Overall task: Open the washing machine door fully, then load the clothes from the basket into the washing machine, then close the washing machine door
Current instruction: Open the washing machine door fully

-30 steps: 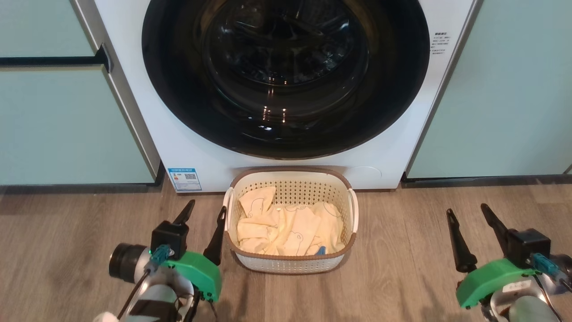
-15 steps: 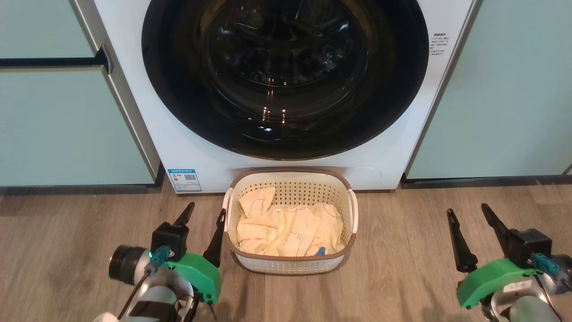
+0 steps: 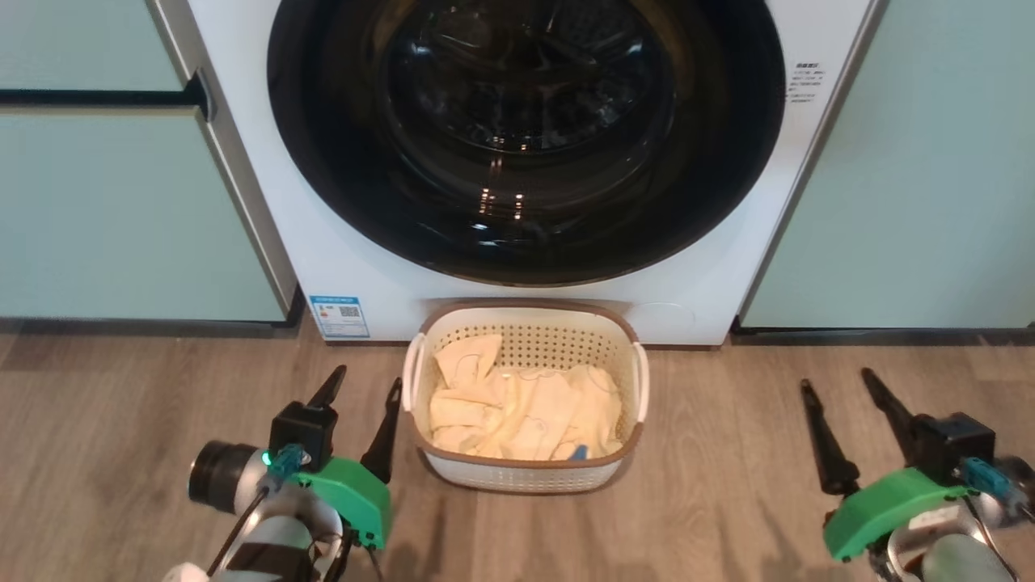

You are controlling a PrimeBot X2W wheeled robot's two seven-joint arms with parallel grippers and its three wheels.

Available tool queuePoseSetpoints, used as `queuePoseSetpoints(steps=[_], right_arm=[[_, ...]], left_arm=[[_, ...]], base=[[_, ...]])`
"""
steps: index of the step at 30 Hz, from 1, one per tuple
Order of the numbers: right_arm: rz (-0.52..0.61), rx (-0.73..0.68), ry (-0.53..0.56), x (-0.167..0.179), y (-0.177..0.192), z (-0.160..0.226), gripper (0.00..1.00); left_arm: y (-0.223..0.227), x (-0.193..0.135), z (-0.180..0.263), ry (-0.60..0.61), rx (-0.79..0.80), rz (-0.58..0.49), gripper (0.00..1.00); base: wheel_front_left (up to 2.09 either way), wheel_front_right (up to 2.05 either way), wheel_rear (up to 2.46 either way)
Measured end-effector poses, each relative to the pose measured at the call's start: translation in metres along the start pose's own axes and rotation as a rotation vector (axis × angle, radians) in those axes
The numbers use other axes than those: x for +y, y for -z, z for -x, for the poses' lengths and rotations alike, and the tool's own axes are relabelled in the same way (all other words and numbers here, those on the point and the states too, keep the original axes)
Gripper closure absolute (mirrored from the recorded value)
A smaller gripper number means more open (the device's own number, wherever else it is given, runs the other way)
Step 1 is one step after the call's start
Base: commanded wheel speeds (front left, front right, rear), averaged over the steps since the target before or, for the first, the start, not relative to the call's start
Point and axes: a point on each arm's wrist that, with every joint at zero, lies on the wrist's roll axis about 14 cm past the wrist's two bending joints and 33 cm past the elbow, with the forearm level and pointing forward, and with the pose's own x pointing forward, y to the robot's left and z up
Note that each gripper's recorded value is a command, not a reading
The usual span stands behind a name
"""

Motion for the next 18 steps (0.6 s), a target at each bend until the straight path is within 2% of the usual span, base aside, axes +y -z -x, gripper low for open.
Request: queuePoseSetpoints(steps=[18], right_arm=[[-0.002, -0.002, 0.014, -0.0049, -0.0003, 0.0003, 0.0]], left_arm=[[-0.0007, -0.0046, -0.0029, 0.015, -0.004, 0.0, 0.0]], base=[[1.2, 1.2, -2.39]])
